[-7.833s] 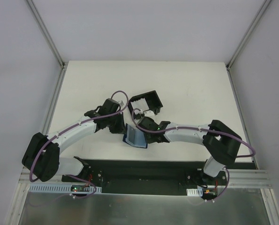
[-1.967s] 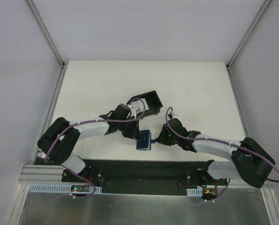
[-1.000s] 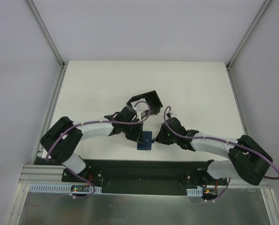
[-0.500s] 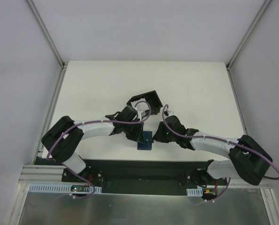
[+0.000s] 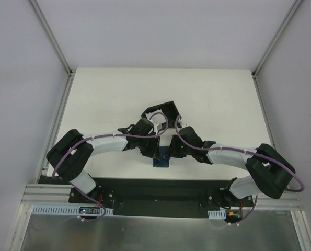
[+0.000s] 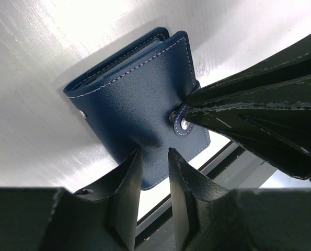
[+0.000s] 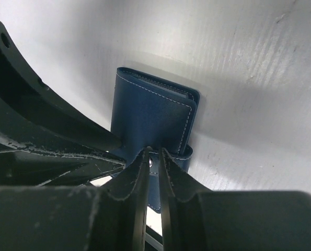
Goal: Put the credit cards into the card holder
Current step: Close the card holder at the center of the board.
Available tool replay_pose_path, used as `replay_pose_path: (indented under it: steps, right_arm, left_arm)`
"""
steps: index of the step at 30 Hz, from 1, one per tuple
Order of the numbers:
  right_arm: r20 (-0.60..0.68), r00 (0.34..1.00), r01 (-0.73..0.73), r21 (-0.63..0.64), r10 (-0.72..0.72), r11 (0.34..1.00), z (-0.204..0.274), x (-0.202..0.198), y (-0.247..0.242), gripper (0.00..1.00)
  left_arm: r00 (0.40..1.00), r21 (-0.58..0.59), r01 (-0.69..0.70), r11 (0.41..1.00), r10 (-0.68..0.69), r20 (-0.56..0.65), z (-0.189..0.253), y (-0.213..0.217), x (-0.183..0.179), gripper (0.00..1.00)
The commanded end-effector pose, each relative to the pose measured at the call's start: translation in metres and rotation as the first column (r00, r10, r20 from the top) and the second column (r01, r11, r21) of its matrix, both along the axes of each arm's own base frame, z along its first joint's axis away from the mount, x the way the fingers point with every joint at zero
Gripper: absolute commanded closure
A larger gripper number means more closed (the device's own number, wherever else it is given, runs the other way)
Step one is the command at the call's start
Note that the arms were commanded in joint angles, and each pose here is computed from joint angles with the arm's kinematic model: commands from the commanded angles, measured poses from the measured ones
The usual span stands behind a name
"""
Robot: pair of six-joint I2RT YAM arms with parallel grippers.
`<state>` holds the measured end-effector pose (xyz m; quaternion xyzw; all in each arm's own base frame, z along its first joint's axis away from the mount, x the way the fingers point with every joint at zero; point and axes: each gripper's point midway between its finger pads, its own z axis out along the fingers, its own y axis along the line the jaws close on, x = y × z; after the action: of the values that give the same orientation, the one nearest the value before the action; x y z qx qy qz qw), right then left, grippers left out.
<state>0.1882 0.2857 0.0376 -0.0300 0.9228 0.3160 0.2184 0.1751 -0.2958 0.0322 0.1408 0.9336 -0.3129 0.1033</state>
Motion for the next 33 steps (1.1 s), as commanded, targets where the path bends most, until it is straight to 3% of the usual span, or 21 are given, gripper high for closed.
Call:
replay_pose_path:
  steps: [1, 3, 13, 19, 33]
  right_arm:
    - [-0.008, 1.0, 0.003, 0.033, -0.003, 0.999, 0.005, 0.001, 0.012, 0.85]
    - [-0.012, 1.0, 0.018, 0.03, -0.017, 0.999, 0.004, 0.0, 0.011, 0.85]
    - [0.005, 0.999, 0.049, -0.015, -0.049, 0.999, -0.004, -0.002, 0.008, 0.85]
    - [-0.016, 0.997, 0.069, -0.057, -0.07, 0.996, -0.012, -0.004, 0.001, 0.85]
    - [-0.025, 0.997, 0.075, -0.062, -0.077, 0.995, -0.015, -0.003, 0.002, 0.83]
  left_arm:
    - [0.998, 0.099, -0.05, 0.994, 0.046, 0.045, -0.014, 0.015, 0.006, 0.72]
    - [0.997, 0.098, -0.054, 0.994, 0.049, 0.056, -0.012, 0.017, 0.007, 0.68]
    - [0.997, 0.105, -0.057, 0.993, 0.051, 0.063, -0.011, 0.019, 0.006, 0.69]
    - [0.994, 0.049, -0.047, 0.998, 0.042, 0.099, 0.003, 0.013, 0.009, 0.64]
    - [0.997, -0.025, -0.021, 0.999, 0.023, 0.071, -0.001, -0.005, 0.01, 0.62]
